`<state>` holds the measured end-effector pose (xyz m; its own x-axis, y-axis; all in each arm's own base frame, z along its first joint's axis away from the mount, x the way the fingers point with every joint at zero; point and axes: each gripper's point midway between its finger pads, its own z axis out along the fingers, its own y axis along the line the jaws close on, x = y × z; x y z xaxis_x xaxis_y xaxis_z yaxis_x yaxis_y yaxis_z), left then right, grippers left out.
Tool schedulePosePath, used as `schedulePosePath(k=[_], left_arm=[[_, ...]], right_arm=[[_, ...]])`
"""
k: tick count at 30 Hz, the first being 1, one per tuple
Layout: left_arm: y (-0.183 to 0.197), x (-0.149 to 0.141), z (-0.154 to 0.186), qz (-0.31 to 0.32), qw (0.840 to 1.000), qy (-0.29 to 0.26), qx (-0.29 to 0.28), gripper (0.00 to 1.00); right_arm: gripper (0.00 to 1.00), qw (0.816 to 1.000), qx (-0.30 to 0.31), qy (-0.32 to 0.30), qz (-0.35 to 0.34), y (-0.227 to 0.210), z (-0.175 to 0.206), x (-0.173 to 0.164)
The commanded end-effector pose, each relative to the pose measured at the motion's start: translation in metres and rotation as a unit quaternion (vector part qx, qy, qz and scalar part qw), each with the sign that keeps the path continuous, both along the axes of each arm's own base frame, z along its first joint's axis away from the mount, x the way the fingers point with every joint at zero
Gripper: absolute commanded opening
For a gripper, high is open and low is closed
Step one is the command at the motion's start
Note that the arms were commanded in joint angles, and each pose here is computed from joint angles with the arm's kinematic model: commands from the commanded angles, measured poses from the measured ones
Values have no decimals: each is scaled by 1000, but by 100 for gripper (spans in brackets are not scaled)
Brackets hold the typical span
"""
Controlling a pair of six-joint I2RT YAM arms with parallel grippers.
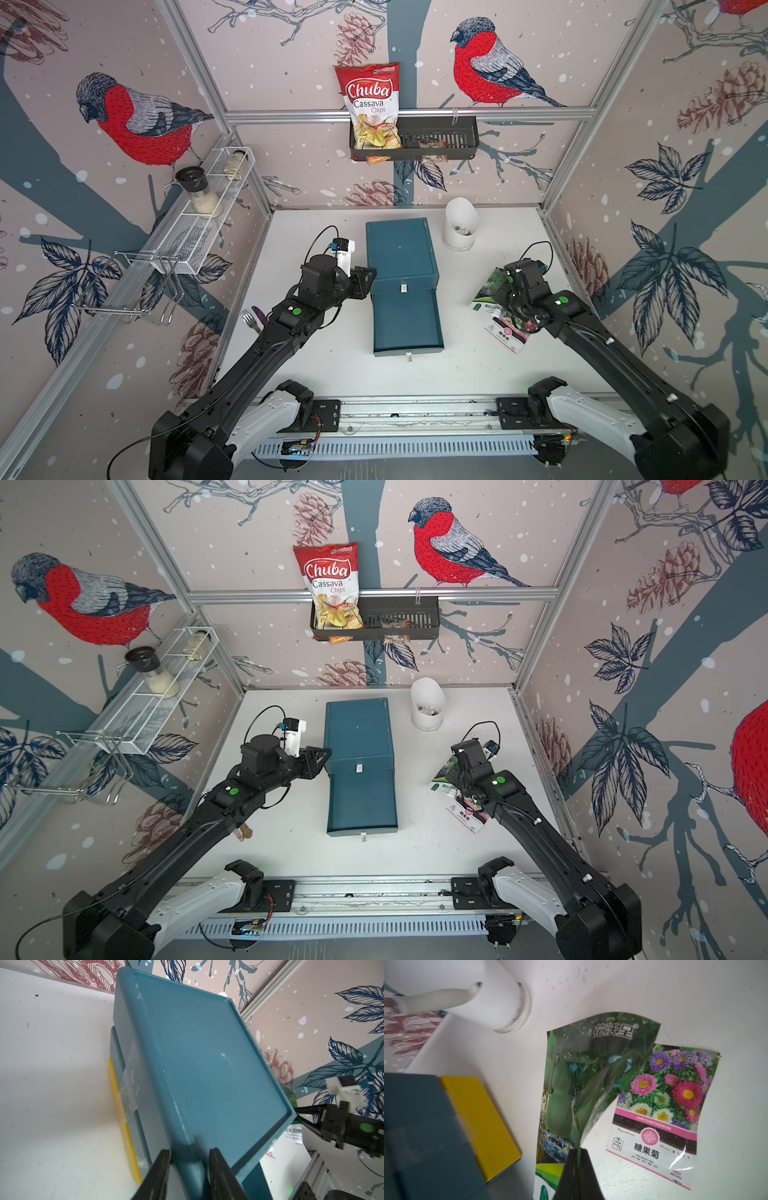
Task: Take the seed bags out of the drawer
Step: Place the seed packet at the center of the board.
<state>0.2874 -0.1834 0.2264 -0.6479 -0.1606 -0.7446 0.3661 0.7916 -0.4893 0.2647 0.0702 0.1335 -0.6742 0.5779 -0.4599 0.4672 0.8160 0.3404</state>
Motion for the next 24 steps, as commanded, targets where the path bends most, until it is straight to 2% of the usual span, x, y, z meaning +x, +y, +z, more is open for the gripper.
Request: schedulePosePath(k=[1, 10, 16, 18, 20, 21, 24], left_arm=[[9, -24, -43, -18, 995, 85, 56, 36], [6, -23, -38, -26, 995, 85, 52, 37], [3, -24, -38, -29, 995, 89, 44, 37], [3, -24, -37, -27, 995, 90, 42, 38], [2, -23, -35, -28, 995, 92, 39, 39], [2, -22, -34, -27, 995, 91, 39, 39], [2, -19, -32, -22, 994, 94, 43, 40]], right_arm=[[0, 999, 45, -9, 21, 5, -18, 25], [0, 997, 49, 51, 21, -1, -86, 60], [0, 994, 47, 93, -12, -16, -123, 62], [9, 994, 48, 96, -14, -17, -126, 62], [29, 994, 43, 96, -15, -19, -126, 63], [35, 995, 42, 94, -16, -19, -124, 63], [46, 995, 40, 88, -14, -19, -116, 63]])
